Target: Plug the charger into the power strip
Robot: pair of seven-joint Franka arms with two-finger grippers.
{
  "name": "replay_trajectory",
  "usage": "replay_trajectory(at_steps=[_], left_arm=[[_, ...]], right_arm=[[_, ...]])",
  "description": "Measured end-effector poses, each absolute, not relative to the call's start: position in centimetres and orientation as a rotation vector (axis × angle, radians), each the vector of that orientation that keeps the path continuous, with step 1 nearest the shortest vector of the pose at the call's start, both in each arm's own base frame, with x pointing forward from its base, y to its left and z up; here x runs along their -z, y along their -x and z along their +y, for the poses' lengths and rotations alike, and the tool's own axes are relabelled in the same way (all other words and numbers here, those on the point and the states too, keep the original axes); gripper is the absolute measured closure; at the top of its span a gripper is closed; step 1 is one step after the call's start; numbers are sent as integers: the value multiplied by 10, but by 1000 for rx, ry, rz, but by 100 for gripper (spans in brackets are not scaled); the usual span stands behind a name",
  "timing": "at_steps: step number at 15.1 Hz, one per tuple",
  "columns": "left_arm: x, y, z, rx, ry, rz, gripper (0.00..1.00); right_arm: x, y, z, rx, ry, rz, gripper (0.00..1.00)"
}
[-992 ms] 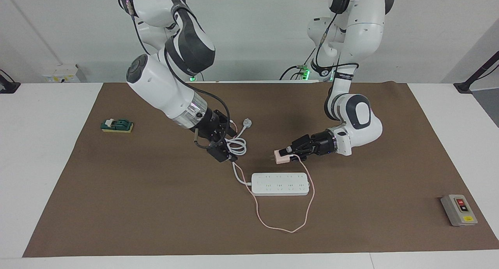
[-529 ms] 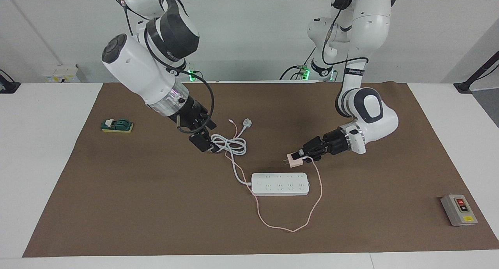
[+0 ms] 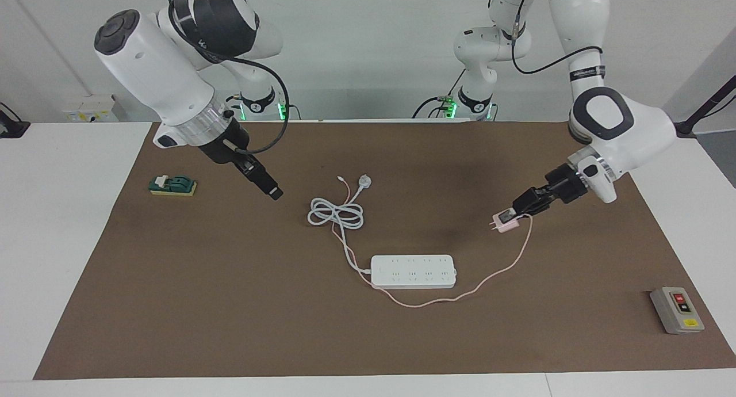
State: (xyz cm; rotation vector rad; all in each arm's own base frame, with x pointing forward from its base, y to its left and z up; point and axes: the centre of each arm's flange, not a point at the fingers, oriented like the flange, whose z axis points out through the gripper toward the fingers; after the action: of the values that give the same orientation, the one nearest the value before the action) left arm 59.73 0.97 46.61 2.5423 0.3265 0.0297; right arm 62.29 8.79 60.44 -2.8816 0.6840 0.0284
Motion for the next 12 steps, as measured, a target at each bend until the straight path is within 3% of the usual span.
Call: replay_trajectory(at_steps=[6, 12], left_arm=[[-471, -600, 19, -107, -2707, 314, 68], [-473, -606, 17, -139, -2810, 646, 68]], right_arm=[[-637, -597, 14, 68, 3089, 62, 0], [-657, -545, -26, -69, 3128, -77, 0]])
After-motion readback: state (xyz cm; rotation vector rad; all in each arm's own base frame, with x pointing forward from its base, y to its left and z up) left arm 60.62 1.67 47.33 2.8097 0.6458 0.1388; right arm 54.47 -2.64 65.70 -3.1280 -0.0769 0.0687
